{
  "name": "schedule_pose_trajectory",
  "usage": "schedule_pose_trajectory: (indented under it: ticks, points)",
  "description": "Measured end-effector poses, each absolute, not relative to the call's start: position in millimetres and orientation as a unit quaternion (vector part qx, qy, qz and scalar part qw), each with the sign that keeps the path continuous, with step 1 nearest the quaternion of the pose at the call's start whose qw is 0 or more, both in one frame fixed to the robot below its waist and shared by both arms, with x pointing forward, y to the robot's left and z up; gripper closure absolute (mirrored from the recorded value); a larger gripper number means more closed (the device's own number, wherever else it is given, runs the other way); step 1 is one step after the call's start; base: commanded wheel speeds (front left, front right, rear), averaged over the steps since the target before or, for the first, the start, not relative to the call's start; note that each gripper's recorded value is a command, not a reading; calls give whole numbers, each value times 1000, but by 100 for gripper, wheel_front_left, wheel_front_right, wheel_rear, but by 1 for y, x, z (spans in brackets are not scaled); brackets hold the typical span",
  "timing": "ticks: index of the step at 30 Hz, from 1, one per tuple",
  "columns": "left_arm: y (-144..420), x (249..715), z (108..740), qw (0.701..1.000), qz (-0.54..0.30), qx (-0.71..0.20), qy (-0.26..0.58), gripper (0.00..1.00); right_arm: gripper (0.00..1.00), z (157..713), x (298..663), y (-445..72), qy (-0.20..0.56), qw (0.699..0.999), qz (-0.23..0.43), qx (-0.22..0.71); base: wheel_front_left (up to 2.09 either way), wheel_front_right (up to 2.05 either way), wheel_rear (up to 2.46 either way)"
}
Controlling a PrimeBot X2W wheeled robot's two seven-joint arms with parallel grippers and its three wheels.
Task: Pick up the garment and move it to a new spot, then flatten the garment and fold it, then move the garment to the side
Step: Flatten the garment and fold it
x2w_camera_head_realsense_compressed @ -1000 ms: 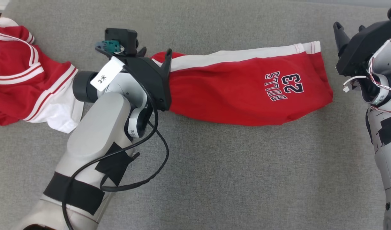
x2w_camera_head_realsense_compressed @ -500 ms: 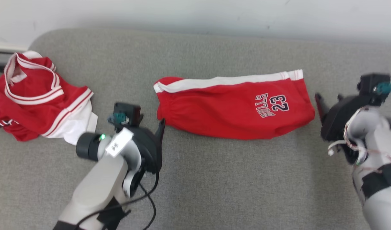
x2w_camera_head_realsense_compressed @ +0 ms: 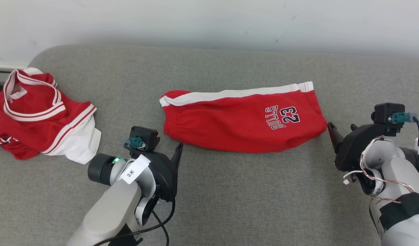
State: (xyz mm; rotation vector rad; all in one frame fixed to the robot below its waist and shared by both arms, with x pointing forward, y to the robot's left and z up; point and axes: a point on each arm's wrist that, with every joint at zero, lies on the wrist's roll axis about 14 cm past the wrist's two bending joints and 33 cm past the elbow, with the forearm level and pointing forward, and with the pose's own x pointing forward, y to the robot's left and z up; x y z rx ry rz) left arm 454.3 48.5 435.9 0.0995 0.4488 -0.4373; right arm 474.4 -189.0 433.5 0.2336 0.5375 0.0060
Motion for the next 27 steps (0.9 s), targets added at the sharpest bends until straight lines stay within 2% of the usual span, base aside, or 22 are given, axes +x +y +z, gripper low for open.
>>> schedule_pose_trajectory:
  ticks: [8,21,22,23,27]
  points:
    - [45,473,427,948,-218,49,228,0,0,422,495,-184,275,954,4,122,0,0,0]
    - [52,473,401,940,-216,53,260,0,0,384,496,-172,331,935,7,129,0,0,0]
    - [51,473,401,939,-219,52,261,0,11,383,496,-172,333,934,7,129,0,0,0]
    - [50,473,400,938,-220,52,262,0,40,383,496,-171,335,933,9,130,0,0,0]
    - [49,472,398,937,-224,51,264,0,78,384,499,-169,335,933,12,130,0,0,0]
